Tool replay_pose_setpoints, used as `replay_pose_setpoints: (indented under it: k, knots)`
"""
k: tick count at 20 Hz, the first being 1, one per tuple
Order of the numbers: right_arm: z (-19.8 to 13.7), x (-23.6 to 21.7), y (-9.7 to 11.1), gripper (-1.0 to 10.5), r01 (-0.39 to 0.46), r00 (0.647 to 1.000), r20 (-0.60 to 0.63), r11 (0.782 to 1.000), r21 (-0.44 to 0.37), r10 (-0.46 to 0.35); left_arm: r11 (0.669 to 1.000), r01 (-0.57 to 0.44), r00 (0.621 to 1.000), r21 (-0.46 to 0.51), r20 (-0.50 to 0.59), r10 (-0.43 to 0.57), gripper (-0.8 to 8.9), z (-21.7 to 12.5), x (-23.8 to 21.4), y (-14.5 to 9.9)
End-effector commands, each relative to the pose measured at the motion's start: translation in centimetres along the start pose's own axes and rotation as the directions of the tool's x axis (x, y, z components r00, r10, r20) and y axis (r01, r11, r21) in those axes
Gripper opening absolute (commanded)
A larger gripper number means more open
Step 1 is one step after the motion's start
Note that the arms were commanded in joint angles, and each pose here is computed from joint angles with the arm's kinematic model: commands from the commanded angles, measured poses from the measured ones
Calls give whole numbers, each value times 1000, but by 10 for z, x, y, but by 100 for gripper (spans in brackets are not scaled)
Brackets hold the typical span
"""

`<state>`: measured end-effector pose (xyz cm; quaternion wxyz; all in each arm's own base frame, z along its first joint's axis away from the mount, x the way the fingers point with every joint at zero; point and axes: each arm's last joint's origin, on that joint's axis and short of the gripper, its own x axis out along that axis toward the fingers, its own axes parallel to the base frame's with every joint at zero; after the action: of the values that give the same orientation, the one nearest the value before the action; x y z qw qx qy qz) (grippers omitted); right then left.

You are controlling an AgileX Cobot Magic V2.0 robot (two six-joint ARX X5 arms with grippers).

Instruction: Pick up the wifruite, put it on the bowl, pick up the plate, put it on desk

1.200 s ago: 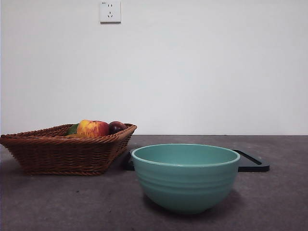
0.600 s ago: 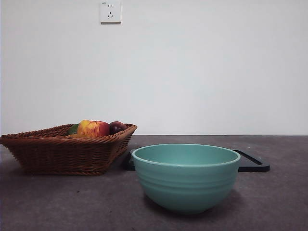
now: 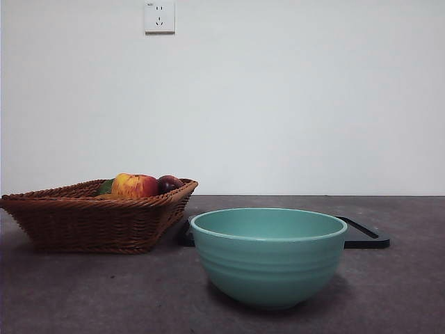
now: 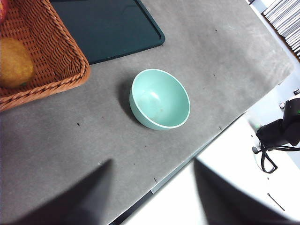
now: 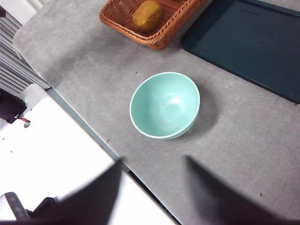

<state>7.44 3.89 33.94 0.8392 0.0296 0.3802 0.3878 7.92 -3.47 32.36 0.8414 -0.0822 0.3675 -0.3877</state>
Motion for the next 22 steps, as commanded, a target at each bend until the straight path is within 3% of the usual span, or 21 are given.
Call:
replay_pose_setpoints:
  k: [1, 3, 11, 22]
  knots:
    - [4, -2, 2, 432, -1, 1000, 18, 1000, -10, 1, 1000, 6, 1000, 25, 14, -6, 476, 4, -3, -3]
    - [4, -2, 2, 434, -1, 1000, 18, 1000, -10, 1, 1000, 6, 1000, 21, 14, -6, 510, 4, -3, -3]
    - [4, -2, 2, 434, -1, 1000, 18, 1000, -10, 1, 1000, 6, 1000, 26, 28, -7, 505, 6, -3, -3]
    - [5, -2, 2, 433, 0, 1000, 23, 1000, -12, 0, 999, -27, 998, -38, 60, 29, 500, 28, 12, 10]
